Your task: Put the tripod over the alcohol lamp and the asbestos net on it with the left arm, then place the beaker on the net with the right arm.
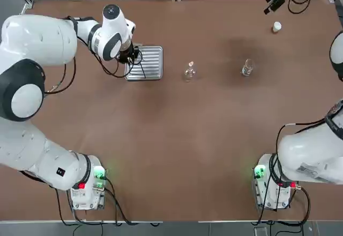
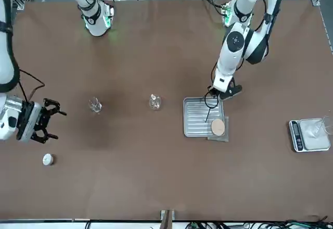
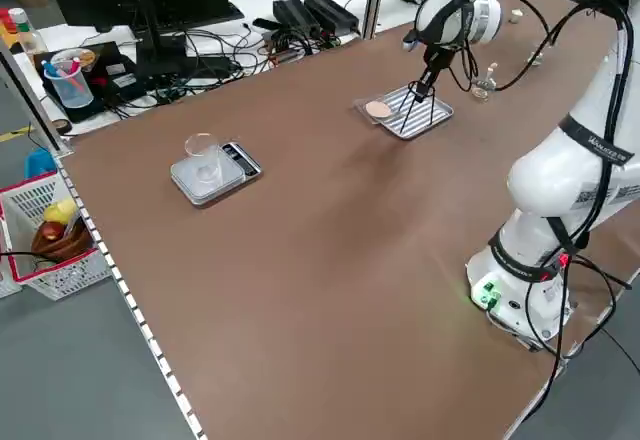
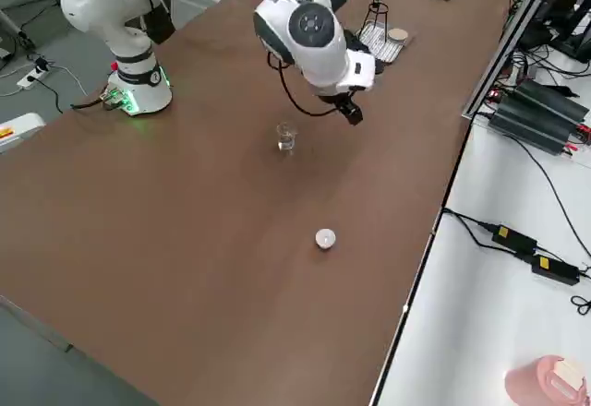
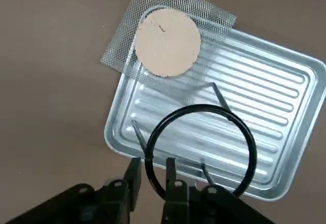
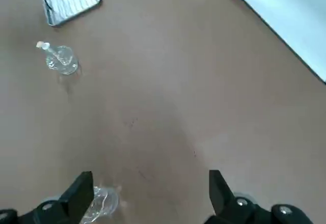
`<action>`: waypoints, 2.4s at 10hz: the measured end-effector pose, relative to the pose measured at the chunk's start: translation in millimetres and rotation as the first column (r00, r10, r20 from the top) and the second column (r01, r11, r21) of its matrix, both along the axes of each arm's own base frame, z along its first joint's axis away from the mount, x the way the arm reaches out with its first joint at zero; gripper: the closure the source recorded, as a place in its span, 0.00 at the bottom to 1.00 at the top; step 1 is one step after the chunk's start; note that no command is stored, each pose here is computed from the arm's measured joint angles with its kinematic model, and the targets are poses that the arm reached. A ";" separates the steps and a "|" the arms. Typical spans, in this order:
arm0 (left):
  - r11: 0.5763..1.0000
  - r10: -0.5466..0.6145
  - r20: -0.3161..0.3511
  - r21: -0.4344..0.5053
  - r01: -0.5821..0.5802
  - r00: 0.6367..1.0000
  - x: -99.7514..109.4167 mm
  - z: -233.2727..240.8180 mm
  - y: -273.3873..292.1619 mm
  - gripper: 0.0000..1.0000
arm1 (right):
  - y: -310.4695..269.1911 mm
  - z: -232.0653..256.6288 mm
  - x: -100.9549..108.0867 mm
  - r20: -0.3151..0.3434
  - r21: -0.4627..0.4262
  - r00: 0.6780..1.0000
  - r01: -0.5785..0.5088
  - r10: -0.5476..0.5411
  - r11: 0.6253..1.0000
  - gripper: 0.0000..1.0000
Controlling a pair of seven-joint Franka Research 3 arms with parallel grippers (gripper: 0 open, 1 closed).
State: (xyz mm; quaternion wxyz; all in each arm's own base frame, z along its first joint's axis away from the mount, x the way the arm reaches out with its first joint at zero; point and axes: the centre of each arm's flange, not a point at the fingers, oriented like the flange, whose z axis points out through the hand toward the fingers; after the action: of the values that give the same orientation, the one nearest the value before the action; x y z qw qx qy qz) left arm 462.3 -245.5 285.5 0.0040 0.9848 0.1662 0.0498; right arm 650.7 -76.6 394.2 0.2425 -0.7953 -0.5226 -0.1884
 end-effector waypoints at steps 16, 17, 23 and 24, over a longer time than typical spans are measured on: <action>0.996 0.092 -0.075 -0.013 -0.094 0.993 49.1 105.8 -138.6 0.92 | -94.7 -195.1 -162.0 0.202 0.324 0.955 -0.273 0.216 0.906 0.00; 0.995 0.103 -0.101 0.001 -0.103 0.990 51.2 104.7 -162.3 0.92 | -97.2 -202.7 -168.8 0.193 0.317 0.961 -0.252 0.198 0.914 0.00; 0.990 0.143 -0.170 0.025 -0.141 0.975 13.0 88.7 -258.8 0.92 | -77.6 -244.8 -184.9 0.229 0.358 0.964 -0.211 0.133 0.910 0.00; 0.988 0.154 -0.169 0.024 -0.152 0.974 5.0 91.0 -267.1 0.92 | -71.9 -250.1 -184.9 0.244 0.365 0.959 -0.227 0.142 0.903 0.00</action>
State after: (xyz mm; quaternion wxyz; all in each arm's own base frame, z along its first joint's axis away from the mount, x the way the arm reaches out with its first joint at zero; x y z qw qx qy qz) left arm 467.4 -512.6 376.5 -0.0195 0.9698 0.2408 -0.0336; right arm 465.8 -148.4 144.1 0.3554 -0.6532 -0.5708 -0.3482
